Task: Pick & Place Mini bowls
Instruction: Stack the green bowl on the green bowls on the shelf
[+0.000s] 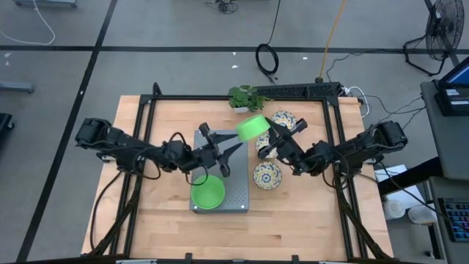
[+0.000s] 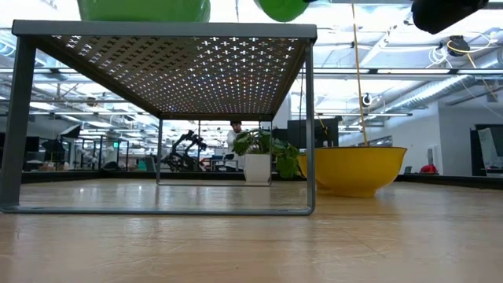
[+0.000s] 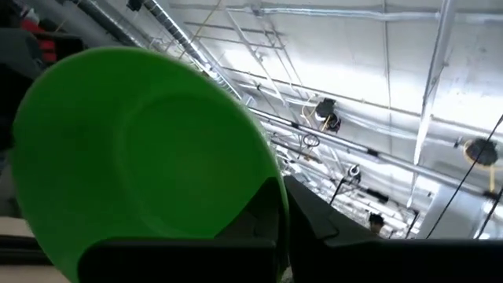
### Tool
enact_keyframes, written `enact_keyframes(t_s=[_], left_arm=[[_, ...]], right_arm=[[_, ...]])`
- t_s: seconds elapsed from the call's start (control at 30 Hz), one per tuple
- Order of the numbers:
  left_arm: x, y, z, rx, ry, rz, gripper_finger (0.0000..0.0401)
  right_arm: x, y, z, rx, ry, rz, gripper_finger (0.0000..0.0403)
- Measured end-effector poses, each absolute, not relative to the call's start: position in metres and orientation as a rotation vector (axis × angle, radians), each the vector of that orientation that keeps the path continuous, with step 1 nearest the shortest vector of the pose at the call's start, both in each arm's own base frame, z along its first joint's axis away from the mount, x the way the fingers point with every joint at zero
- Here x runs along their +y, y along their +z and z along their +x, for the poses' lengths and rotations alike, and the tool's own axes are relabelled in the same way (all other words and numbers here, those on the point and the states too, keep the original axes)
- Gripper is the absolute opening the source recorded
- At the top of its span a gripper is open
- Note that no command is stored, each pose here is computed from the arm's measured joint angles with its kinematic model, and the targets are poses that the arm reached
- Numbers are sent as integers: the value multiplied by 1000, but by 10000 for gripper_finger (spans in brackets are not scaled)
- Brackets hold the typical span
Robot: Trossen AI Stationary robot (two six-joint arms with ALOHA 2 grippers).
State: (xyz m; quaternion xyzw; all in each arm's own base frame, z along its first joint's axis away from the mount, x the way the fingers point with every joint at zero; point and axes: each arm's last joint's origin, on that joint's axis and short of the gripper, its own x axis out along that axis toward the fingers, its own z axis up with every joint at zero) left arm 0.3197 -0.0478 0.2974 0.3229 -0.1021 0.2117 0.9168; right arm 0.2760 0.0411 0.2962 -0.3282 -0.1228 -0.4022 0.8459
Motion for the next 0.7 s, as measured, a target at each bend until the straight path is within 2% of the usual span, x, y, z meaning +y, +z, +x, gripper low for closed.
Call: enact_keyframes(t_s=[0.57, 0.7], left_arm=[[-15, 298, 322, -155, 595, 649, 149], [-13, 297, 321, -122, 644, 671, 127]], right_arm=[[46, 294, 277, -287, -808, -552, 1], [46, 292, 278, -266, -810, -549, 1]])
